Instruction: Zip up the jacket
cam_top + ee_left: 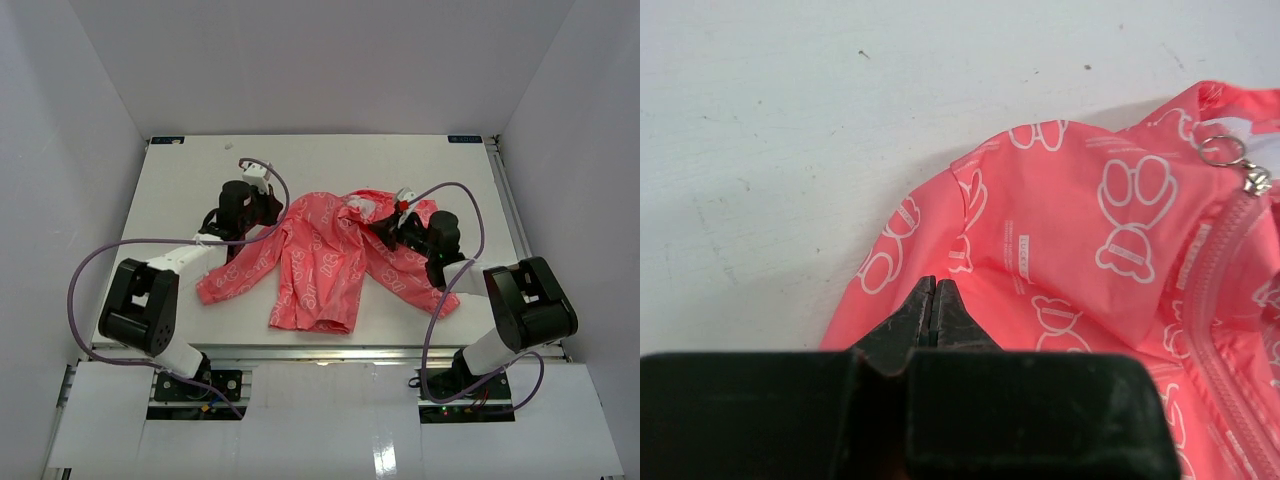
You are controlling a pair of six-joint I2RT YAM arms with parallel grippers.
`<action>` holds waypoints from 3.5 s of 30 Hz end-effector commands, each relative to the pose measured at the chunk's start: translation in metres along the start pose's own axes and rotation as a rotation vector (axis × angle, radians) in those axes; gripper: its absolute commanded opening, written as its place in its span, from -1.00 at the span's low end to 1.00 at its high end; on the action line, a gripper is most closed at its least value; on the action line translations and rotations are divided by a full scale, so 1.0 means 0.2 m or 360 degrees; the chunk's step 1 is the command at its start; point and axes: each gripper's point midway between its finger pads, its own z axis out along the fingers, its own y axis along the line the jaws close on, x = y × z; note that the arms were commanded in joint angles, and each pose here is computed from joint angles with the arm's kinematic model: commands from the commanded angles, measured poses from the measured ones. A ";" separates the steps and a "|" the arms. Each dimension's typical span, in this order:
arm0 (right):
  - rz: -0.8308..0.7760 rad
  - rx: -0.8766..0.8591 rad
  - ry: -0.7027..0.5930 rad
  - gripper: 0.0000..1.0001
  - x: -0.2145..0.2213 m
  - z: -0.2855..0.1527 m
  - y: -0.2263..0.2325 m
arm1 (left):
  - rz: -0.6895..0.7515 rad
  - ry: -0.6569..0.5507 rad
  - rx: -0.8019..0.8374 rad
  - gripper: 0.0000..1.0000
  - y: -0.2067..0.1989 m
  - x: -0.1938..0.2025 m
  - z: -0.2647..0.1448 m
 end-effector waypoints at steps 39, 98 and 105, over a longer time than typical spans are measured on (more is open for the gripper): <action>-0.0089 -0.0260 -0.0179 -0.84 -0.21 0.10 0.04 | 0.0238 0.0370 0.0547 -1.00 -0.08 0.19 0.43; 0.0248 -0.0494 -0.0338 -0.84 -0.15 -0.12 0.41 | -0.0077 -0.0205 0.0875 0.22 -0.56 0.01 -0.72; 0.0239 -0.0493 -0.0320 -0.84 -0.16 -0.13 0.44 | -0.0166 -0.0043 0.1035 0.22 -0.73 0.19 -0.65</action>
